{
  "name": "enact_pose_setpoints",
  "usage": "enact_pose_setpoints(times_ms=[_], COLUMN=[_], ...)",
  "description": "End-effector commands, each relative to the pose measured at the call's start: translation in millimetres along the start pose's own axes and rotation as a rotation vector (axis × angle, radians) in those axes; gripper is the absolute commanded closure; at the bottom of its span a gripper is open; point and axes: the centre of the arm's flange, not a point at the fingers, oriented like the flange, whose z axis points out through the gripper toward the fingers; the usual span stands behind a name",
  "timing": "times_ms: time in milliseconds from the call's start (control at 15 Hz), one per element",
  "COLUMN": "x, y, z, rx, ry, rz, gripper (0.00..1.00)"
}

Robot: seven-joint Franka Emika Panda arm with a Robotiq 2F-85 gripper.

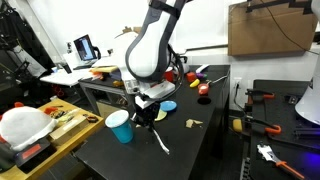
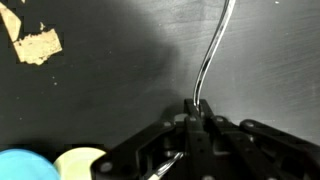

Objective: Move the fork on the left to the left.

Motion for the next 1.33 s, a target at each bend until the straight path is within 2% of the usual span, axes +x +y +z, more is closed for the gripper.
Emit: enact_pose_setpoints(times_ms=[0,333,667,1067,1133,1267], x=[-4.3,-19.0,-31.4,-33.0,-31.7,-27.9], y=[-29.4,-62.4,-92.7,-102.9,-102.6,-99.2], z=[0.1,7.6,31.2,57.0,59.1,60.2], rx=[-0.042,-0.061,-0.073,-0.101,-0.106,-0.120], ry=[-0.034,-0.086,-0.082,-0.081,-0.076,-0.062], rz=[0.069,0.156,0.223,0.265,0.266,0.265], gripper=[0.98,0.98,0.98,0.98,0.68,0.60])
